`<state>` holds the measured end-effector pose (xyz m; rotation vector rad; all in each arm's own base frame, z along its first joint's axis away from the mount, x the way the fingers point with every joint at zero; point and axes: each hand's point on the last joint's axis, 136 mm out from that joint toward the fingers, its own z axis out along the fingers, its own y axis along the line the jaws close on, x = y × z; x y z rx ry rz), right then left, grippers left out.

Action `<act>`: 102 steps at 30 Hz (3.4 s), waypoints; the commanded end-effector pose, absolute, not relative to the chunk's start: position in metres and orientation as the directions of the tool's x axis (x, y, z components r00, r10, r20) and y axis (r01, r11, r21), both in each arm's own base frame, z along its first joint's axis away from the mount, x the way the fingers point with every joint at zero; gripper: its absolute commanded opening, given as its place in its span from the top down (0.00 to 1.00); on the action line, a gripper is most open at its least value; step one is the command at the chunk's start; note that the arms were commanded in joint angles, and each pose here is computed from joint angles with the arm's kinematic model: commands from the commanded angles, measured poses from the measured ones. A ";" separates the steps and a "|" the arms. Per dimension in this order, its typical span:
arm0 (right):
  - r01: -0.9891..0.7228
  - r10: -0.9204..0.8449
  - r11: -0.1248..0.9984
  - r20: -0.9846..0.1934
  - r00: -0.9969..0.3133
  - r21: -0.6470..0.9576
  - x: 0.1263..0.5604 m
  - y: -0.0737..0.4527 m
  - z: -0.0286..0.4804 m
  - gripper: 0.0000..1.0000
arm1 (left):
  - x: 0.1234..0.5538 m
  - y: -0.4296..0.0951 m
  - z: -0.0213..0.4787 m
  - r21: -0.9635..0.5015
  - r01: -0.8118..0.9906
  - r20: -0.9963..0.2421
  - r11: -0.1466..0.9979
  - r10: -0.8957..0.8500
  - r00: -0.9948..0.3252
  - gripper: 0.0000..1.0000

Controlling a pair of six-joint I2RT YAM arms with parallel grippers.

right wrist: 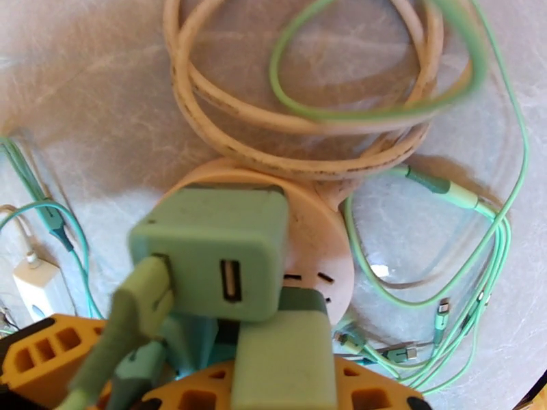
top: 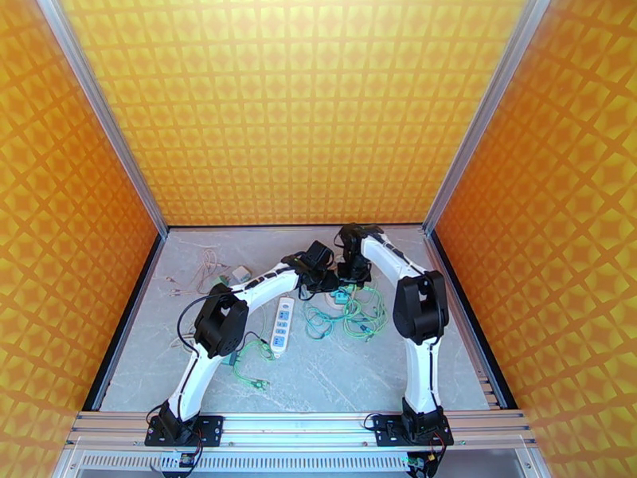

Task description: Pull the plug off the socket

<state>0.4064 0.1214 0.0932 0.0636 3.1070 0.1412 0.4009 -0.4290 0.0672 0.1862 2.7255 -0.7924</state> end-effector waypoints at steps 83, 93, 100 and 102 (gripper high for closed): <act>0.163 0.374 0.787 -0.251 -0.893 0.594 0.334 0.105 0.114 0.71 | 0.316 -0.424 0.129 -0.227 0.396 -0.497 0.890 0.243 -0.833 0.40; 0.063 0.274 0.765 -0.235 -0.932 0.641 0.316 0.152 0.101 0.66 | 0.328 -0.373 0.161 -0.286 0.257 -0.534 0.923 0.069 -0.843 0.40; 0.088 0.244 0.792 -0.180 -0.953 0.604 0.305 0.151 0.073 0.71 | 0.328 -0.355 0.175 -0.310 0.226 -0.546 0.923 0.022 -0.837 0.39; 0.096 0.245 0.807 -0.182 -0.952 0.583 0.304 0.148 0.068 0.72 | 0.328 -0.355 0.176 -0.313 0.226 -0.548 0.922 0.019 -0.836 0.39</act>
